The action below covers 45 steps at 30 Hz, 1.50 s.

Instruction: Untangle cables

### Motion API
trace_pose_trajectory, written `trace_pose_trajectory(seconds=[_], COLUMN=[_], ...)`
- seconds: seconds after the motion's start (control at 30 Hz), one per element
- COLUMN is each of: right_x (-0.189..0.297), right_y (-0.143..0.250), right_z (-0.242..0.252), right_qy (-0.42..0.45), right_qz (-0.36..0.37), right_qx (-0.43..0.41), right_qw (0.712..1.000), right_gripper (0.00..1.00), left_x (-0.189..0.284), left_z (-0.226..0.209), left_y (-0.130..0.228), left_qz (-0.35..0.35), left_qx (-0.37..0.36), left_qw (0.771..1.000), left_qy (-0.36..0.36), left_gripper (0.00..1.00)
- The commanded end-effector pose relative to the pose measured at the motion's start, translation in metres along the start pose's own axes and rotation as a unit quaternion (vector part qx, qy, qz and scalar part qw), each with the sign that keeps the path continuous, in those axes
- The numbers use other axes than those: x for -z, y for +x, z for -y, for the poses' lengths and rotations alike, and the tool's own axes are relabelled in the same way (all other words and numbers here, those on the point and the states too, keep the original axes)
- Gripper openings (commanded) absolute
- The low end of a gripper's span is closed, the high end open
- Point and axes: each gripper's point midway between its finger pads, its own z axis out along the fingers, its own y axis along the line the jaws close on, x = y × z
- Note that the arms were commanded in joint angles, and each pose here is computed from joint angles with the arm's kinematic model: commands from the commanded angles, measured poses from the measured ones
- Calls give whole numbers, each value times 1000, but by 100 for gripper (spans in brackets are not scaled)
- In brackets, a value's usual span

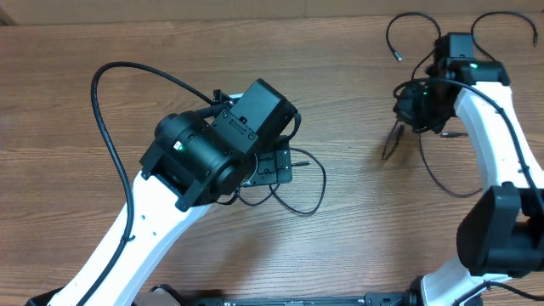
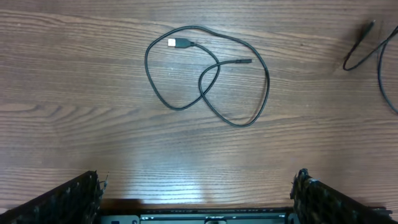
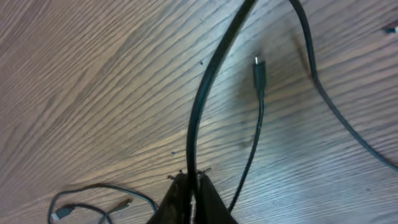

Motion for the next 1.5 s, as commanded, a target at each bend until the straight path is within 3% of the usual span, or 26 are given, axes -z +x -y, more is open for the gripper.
trace_pose_trajectory(seconds=[0.0,0.03,0.1,0.23,0.47,0.77,1.03,1.37,1.47], right_x=[-5,-5,-5,-5,-2,14,-7,-31,-31], right_y=[1,1,2,4,-5,-30,-1,20,26], right_z=[1,1,2,3,19,108,177,203,217], right_qy=[0,0,1,5,10,77,109,117,157], right_qz=[-6,-6,-8,-12,-5,21,-19,-31,-20], right_qx=[-8,-8,-8,-7,-33,-175,-298,-331,-368], right_qw=[1000,1000,1000,1000,999,981,948,936,916], right_gripper=[27,48,79,98,100,100,100,100,100], left_x=[-2,-2,-2,-2,-2,-2,-2,-2,-2], left_z=[-3,-3,-3,-3,-5,-6,-6,-8,-8], left_y=[-1,-1,-1,-1,0,2,1,-1,-1], left_qz=[0,1,1,1,-2,-5,-4,3,3], left_qx=[8,8,8,8,7,4,5,5,5], left_qw=[1000,1000,1000,1000,1000,1000,1000,1000,1000], left_qy=[-10,-10,-10,-10,-13,-16,-15,-22,-21], left_gripper=[100,100,100,100,100,100,100,100,100])
